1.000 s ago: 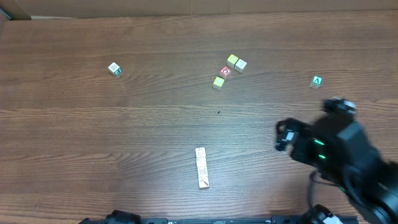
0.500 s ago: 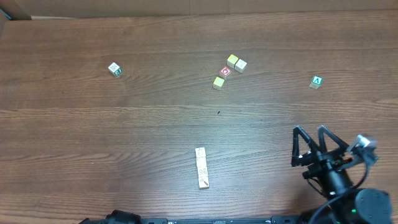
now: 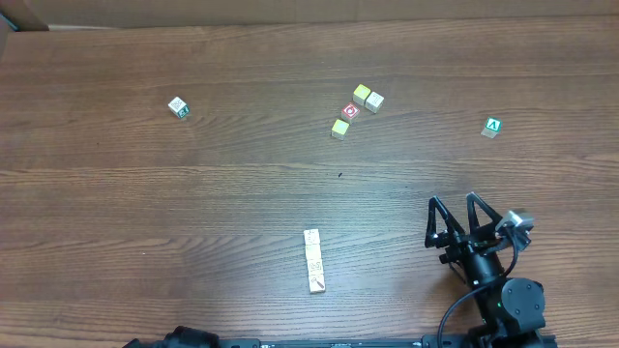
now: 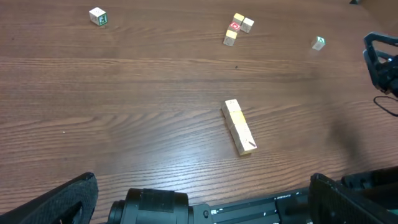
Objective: Flip 4 blocks
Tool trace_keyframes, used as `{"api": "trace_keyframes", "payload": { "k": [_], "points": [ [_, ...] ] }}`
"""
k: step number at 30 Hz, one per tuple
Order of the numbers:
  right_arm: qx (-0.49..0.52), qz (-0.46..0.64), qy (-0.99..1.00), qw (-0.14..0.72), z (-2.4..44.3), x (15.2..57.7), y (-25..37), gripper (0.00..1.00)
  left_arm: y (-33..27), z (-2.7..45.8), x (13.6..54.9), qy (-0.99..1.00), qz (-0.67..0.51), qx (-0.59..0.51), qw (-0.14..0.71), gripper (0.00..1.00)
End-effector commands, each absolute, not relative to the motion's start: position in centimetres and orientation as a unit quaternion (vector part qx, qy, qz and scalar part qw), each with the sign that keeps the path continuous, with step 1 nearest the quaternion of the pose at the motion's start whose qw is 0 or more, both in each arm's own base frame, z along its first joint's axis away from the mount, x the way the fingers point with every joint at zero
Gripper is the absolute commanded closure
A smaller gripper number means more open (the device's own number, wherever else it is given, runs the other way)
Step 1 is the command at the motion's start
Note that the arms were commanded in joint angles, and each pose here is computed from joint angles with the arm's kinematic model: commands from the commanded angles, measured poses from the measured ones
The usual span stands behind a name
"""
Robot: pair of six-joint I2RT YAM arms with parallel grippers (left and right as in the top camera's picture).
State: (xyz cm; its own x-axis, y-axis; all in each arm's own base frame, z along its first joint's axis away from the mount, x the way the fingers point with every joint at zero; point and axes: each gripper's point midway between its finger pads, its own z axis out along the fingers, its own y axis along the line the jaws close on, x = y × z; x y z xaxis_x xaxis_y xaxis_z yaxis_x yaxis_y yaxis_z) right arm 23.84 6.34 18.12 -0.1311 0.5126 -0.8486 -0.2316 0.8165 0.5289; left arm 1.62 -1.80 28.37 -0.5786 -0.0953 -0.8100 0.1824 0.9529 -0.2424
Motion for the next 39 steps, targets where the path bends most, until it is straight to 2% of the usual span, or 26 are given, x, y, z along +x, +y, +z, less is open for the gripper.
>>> {"api": "trace_keyframes", "payload": {
  "k": [1,19,39],
  "points": [
    [0.069,0.234,0.704,0.667,17.53,23.96,5.84,0.0,-1.77,28.47,1.46,0.872,-0.158,0.02,0.462,0.0],
    [-0.054,0.12,0.714,0.687,16.88,23.92,5.95,0.0,-1.77,28.47,1.46,0.872,-0.158,0.02,0.462,0.0],
    [-0.056,0.118,0.713,0.689,16.96,23.92,5.95,0.0,-1.77,28.47,1.46,0.872,-0.158,0.02,0.462,0.0]
  ]
}}
